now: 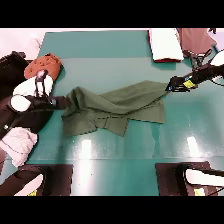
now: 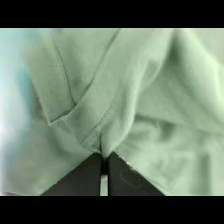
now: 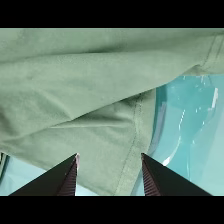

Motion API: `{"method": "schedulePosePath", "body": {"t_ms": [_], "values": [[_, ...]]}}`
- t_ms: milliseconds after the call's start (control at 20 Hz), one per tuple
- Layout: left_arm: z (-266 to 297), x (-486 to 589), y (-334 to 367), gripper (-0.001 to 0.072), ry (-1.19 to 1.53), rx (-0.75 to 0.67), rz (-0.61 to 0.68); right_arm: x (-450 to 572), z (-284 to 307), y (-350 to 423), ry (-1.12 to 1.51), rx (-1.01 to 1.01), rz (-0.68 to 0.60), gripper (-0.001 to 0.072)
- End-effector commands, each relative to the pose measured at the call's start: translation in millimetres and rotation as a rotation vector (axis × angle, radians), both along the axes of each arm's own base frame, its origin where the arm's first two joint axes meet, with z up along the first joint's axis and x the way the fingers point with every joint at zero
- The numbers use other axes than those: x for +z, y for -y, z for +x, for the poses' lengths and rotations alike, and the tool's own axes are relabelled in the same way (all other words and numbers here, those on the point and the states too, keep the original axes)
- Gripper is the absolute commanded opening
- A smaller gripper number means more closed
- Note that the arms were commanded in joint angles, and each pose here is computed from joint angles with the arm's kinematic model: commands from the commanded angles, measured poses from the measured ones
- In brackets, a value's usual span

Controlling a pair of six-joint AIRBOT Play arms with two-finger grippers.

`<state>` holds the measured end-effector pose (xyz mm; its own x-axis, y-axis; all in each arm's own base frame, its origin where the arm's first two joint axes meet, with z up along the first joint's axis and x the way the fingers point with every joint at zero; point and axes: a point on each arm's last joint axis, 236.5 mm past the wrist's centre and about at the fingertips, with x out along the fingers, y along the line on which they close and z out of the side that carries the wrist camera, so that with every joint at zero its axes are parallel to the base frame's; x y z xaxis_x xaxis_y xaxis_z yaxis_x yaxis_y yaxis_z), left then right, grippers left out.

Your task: Fold the shirts.

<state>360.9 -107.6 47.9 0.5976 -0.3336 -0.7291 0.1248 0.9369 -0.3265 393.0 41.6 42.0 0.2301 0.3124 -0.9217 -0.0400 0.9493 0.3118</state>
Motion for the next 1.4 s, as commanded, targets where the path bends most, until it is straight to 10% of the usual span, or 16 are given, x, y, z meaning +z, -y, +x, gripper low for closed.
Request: {"method": "schedulePosePath", "body": {"t_ms": [0, 50, 150, 500, 650, 1350], "values": [[36, 54, -59, 0.0029, 0.173, 0.071, 0.289, -1, -3, -1, -0.013, 0.005, 0.001, 0.0449], [38, 56, -71, 0.0031, 0.180, 0.095, 0.337, -1, -4, -1, -0.018, 0.007, 0.001, 0.0449], [31, 36, -82, 0.0392, 0.093, 0.116, 0.362, -1, -5, -1, -0.020, 0.007, 0.002, 0.0450], [-10, -16, -58, 0.0391, -0.191, -0.058, 0.188, -2, -9, -1, -0.036, 0.014, 0.003, 0.0449], [-34, -28, -50, 0.0642, -0.272, -0.152, 0.194, -2, -9, -1, -0.036, 0.014, 0.003, 0.0449], [14, -54, -20, 0.0640, -0.130, 0.039, -0.076, -2, -11, -1, -0.044, 0.015, 0.003, 0.0449]]}}
